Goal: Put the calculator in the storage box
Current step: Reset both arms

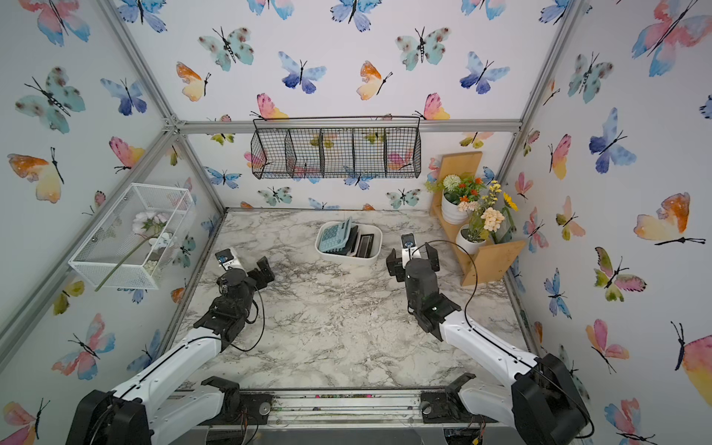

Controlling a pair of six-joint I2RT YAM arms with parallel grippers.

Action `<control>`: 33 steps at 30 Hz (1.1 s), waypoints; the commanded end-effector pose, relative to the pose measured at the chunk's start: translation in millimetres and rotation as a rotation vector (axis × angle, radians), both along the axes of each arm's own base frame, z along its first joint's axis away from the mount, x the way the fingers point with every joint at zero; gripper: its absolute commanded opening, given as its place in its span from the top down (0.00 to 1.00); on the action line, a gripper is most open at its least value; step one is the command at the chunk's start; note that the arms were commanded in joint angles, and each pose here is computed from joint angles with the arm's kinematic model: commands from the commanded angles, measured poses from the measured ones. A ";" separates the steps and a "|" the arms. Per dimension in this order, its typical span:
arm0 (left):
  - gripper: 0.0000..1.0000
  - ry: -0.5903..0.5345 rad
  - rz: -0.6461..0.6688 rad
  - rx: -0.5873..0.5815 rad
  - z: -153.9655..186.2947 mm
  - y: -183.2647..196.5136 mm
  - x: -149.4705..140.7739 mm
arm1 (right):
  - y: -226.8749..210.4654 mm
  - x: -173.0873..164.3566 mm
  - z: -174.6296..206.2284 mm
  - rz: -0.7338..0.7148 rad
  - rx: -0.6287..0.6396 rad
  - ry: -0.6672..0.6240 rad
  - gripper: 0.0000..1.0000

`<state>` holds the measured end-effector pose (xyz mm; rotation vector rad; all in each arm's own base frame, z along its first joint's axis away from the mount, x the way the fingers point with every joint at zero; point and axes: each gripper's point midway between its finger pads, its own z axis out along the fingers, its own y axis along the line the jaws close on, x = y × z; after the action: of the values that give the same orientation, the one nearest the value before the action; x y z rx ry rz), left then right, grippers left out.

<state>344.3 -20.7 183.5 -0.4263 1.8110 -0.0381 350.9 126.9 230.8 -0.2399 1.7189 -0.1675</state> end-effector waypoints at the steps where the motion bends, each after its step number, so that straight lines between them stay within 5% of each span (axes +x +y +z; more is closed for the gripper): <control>1: 0.01 -0.049 0.126 0.105 -0.8 27.7 -8.3 | -27.7 -9.4 19.8 -0.064 0.006 -0.164 0.03; 16: 0.01 -0.075 0.174 0.217 -20.0 60.5 -7.5 | -59.2 11.6 -99.4 -0.053 0.005 0.006 0.03; 24: 0.01 -0.086 0.087 0.195 -40.9 62.6 -0.7 | -60.4 16.2 -108.7 -0.028 -0.030 -0.011 0.03; 29: 0.01 -0.072 -0.070 0.215 -61.7 41.1 11.5 | -78.0 12.7 -107.2 -0.040 0.059 -0.019 0.03; 33: 0.01 -0.070 -0.056 0.231 -62.7 41.1 10.8 | -91.9 5.2 -106.6 -0.016 0.130 -0.106 0.01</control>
<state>347.4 32.5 100.2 -0.2691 1.8001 0.1680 358.0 28.6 107.9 -0.1266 1.7318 -0.1784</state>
